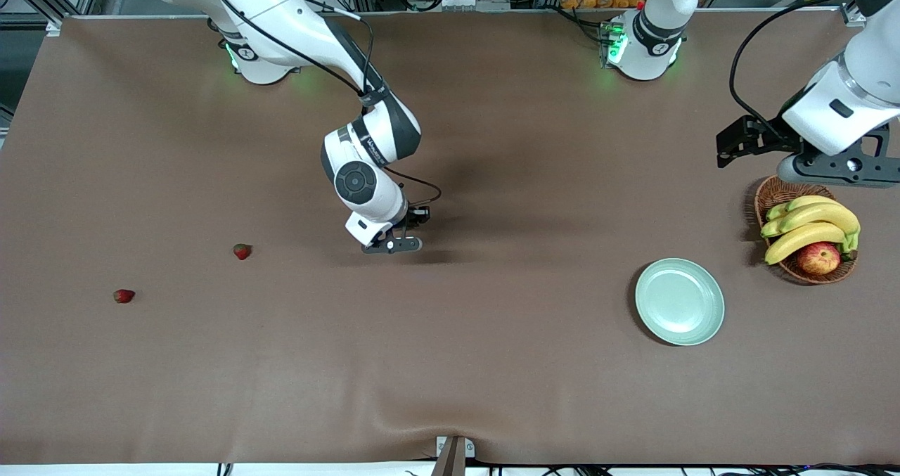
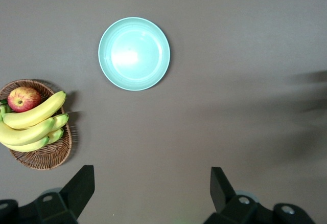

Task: Collect all strawberries into plate
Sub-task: 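Release the strawberry mid-table with the right gripper while the left gripper approaches, then lower the left gripper onto the middle strawberry while the right gripper grasps another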

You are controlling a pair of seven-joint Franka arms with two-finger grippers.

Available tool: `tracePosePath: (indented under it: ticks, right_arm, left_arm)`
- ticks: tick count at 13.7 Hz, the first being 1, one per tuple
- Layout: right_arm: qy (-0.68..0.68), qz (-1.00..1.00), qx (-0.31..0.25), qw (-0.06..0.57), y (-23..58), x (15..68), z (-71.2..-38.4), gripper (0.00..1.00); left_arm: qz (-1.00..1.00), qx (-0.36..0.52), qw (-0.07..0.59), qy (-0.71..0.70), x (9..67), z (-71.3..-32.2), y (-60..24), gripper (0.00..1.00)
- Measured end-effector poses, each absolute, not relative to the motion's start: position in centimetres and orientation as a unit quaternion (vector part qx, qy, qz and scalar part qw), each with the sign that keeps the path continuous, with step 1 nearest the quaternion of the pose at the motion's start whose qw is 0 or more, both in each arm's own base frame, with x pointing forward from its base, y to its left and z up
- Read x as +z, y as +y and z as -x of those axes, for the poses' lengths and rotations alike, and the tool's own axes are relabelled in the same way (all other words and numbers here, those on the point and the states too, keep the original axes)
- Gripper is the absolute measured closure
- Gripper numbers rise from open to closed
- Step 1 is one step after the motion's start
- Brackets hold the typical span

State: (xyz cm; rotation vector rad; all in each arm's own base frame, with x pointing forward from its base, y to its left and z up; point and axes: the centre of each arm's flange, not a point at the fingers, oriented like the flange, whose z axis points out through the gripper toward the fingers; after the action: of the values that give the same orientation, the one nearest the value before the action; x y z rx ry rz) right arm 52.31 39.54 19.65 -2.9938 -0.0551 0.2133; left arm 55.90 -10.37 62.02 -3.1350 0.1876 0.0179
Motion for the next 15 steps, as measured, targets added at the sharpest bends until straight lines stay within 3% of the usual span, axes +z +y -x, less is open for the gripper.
tracePosePath:
  ticks: [3,6,10,15]
  right_arm:
    - [-0.009,0.996,0.057,0.074,38.8,20.8,-53.7,0.32]
    - [0.016,0.995,0.03,0.095,35.2,25.9,-57.4,0.01]
    - [-0.023,0.993,0.055,0.099,24.0,30.8,-61.2,0.0]
    - [-0.068,0.991,0.067,0.091,9.9,28.1,-62.6,0.0]
  left_arm:
    - [0.997,-0.017,-0.009,0.075,62.2,-56.2,-12.4,0.0]
    - [0.996,0.01,-0.046,0.079,59.2,-56.9,-16.1,0.0]
    - [0.996,0.042,-0.076,0.033,53.1,-57.6,-24.9,0.0]
    - [0.995,0.054,-0.079,0.017,45.5,-53.5,-39.9,0.0]
